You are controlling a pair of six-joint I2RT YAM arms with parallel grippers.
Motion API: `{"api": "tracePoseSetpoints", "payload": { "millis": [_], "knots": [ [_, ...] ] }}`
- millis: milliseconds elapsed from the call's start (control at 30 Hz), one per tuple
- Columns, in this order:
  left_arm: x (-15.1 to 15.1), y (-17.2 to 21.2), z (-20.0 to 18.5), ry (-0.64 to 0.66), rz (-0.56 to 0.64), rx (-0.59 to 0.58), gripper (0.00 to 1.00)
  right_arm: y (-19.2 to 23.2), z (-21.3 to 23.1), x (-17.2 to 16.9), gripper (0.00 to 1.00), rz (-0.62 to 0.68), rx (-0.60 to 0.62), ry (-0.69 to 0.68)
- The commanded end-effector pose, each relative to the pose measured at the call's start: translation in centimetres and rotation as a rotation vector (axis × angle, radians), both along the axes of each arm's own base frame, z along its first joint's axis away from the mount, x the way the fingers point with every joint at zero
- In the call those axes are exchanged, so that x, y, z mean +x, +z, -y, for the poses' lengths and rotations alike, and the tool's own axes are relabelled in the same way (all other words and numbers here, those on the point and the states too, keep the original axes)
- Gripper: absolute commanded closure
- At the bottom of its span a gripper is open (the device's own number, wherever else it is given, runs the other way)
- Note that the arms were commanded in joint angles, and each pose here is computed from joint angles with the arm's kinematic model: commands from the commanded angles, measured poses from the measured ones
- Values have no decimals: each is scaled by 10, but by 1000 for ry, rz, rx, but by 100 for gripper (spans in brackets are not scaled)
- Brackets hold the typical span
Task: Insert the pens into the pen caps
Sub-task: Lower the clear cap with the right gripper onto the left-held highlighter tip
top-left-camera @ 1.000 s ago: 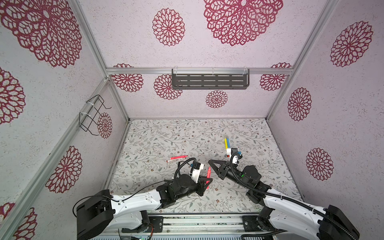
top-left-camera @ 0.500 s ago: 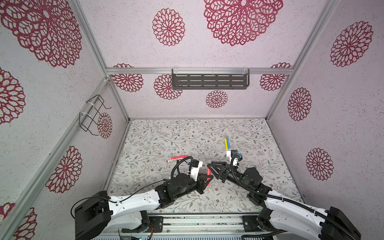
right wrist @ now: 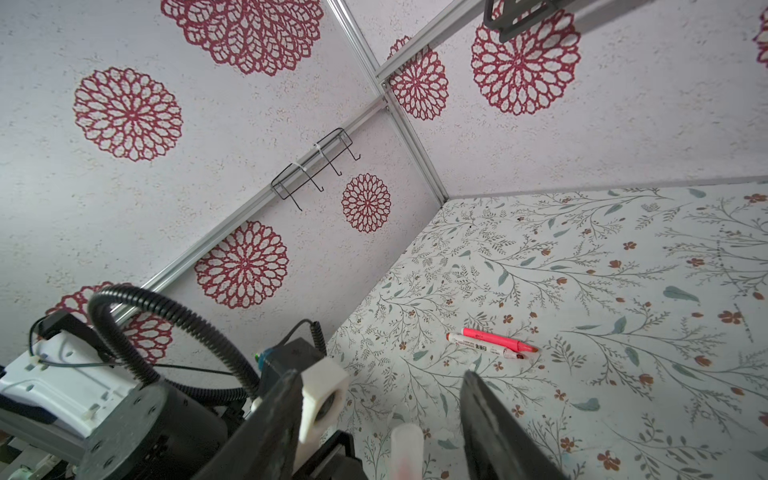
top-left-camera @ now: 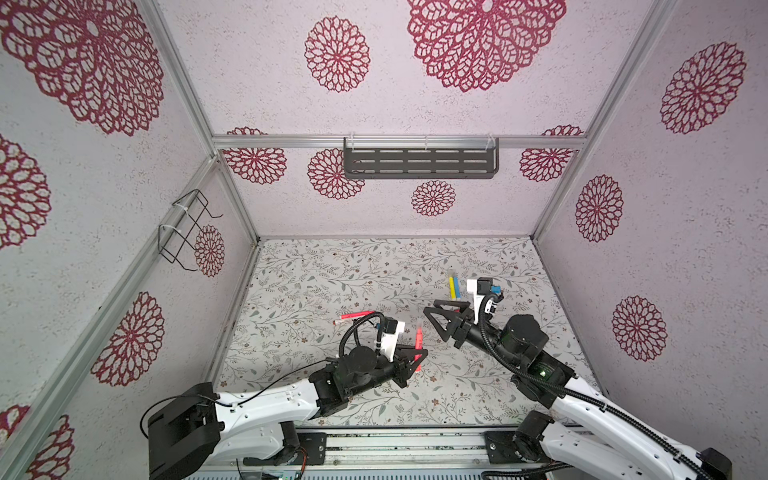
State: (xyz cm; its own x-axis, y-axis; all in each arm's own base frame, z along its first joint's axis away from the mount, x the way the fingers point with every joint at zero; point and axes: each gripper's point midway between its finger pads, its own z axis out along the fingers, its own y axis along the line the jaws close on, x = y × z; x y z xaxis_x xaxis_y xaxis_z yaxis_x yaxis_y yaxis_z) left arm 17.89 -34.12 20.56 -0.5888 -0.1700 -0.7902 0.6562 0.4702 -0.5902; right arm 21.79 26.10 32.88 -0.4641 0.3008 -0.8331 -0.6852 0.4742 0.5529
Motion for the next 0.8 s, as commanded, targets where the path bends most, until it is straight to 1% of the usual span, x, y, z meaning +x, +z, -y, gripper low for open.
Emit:
{"api": "tracePoseSetpoints", "payload": {
  "millis": [0,100,167,367,667,767],
  "knots": [
    [-3,12,-1,-19,9,-46,100,-17,-9,4,45,-36,-143,35],
    [-3,11,0,-20,8,-42,100,-16,-19,2,52,-41,-150,85],
    [-2,11,0,-20,9,-39,100,-16,-22,1,58,-44,-146,105],
    [-1,13,2,-21,16,-38,100,-20,-27,-1,69,-54,-146,131],
    [5,19,1,-12,22,-45,100,-40,-28,-10,72,-98,-157,165],
    [9,23,1,-10,28,-52,100,-47,-26,-13,77,-117,-161,170]
  ]
}}
